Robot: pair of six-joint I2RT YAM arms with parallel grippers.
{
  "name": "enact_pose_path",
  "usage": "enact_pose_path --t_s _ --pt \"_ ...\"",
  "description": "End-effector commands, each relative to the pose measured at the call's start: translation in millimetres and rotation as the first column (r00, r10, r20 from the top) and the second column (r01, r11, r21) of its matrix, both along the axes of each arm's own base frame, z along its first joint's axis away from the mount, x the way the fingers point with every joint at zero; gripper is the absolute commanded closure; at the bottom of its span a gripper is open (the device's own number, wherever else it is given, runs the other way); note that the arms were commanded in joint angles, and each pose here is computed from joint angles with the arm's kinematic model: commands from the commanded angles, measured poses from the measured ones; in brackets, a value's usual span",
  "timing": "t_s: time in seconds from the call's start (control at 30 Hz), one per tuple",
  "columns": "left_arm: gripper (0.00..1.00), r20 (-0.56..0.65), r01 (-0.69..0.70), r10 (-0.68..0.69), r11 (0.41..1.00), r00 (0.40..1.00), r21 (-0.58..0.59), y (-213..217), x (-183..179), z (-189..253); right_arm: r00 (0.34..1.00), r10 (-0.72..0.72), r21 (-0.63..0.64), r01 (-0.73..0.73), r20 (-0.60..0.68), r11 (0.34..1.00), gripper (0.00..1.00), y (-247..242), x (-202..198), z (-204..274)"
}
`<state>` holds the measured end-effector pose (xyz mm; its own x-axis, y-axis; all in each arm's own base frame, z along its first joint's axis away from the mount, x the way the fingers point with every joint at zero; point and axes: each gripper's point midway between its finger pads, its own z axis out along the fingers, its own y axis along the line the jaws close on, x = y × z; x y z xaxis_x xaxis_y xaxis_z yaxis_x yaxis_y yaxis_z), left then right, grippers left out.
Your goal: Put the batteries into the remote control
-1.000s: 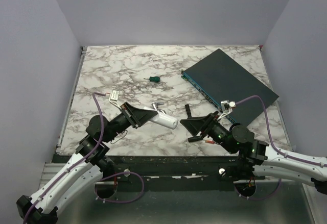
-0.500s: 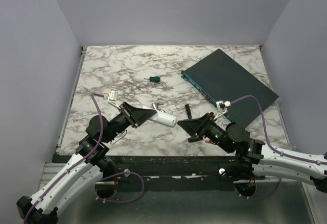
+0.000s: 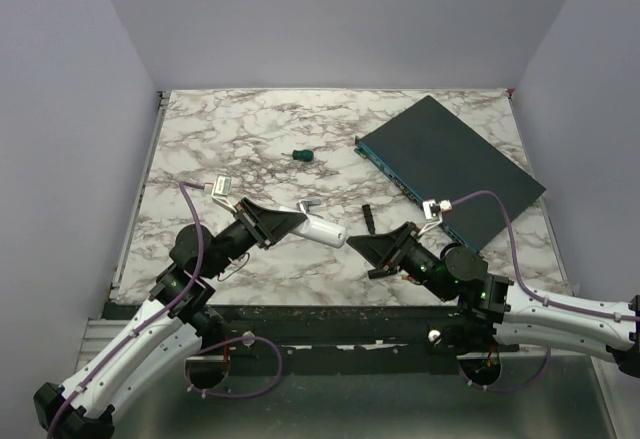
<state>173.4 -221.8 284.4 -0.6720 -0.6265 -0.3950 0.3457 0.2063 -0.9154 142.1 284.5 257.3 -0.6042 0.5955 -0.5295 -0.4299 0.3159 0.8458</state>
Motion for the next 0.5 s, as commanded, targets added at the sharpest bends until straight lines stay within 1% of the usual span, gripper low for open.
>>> enact_pose_path --t_s 0.0,0.17,0.47 --pt "1.0 0.02 0.023 -0.022 0.998 1.0 -0.06 -0.6 -4.0 11.4 1.0 -0.002 0.057 0.003 -0.01 0.998 0.52 -2.5 -0.6 4.9" --pt "1.0 0.01 0.047 -0.047 0.996 0.999 -0.078 -3.4 -6.7 14.2 1.0 -0.018 0.082 0.019 -0.02 0.996 0.53 -7.1 0.8 5.3" --pt "1.0 -0.001 0.07 -0.07 0.995 0.998 -0.077 -6.9 -8.0 10.1 0.999 -0.034 0.1 0.035 -0.012 0.994 0.52 -6.6 4.0 14.2"
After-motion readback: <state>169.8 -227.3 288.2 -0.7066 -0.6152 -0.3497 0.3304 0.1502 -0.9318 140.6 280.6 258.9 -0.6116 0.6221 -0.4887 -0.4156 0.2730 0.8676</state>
